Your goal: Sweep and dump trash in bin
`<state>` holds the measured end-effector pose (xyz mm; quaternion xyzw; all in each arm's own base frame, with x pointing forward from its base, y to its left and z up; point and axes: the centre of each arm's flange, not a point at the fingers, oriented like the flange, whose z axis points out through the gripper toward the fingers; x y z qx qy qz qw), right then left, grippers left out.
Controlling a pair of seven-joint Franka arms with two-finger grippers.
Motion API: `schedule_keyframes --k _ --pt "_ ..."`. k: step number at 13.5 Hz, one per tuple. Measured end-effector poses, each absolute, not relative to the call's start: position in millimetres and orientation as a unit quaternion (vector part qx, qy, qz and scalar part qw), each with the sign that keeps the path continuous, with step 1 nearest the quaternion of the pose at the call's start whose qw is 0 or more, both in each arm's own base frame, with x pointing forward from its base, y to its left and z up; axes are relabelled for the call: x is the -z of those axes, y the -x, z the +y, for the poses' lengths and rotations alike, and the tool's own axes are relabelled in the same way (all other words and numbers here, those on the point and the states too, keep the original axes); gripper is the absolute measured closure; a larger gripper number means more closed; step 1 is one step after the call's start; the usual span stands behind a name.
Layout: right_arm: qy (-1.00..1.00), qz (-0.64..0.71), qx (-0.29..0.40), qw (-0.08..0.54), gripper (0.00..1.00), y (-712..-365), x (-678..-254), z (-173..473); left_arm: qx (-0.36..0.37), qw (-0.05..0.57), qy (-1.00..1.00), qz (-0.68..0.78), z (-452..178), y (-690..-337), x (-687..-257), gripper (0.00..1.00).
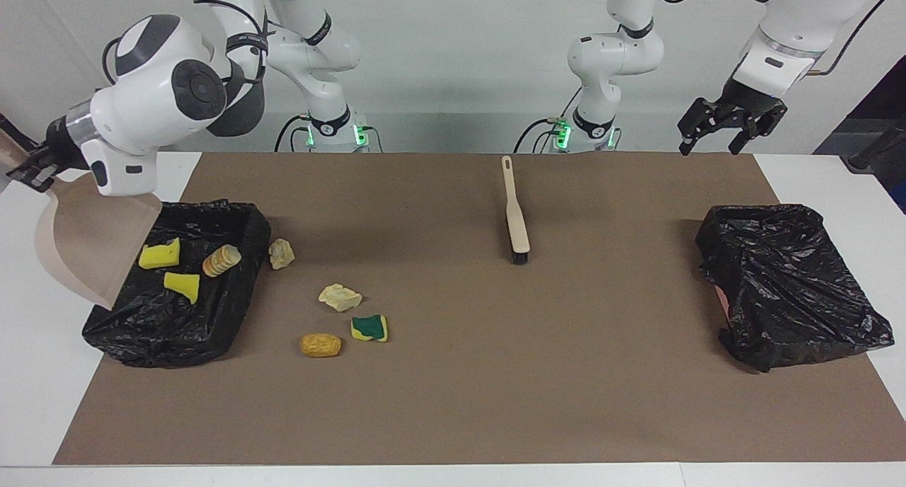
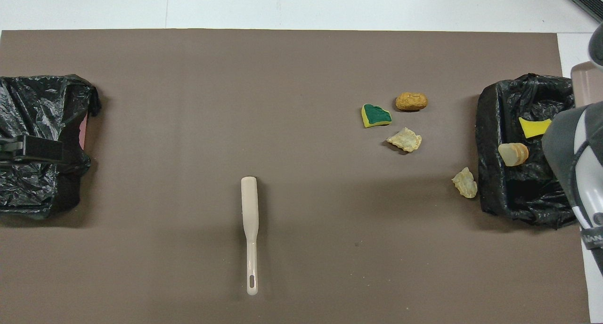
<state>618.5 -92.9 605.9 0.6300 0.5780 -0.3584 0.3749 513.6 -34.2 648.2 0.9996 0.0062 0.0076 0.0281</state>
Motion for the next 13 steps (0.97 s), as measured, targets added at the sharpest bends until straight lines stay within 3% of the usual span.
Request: schedule_keyframes --k 4,10,13 --pt "-0.675 0.603 0.286 0.313 0.69 -614.0 -600.3 -69.1 -0.008 0.028 -1.0 0.007 -33.9 -513.6 -648.2 0.0" --pt "-0.749 0.625 0.15 0.161 0.69 -611.2 -577.9 -31.8 -0.007 0.028 -1.0 0.007 -33.7 -513.6 -648.2 0.0" --pt "-0.802 0.572 0.115 0.132 0.69 -610.4 -567.7 -14.3 -0.007 0.028 -1.0 0.007 -33.6 -513.5 -648.2 0.0"
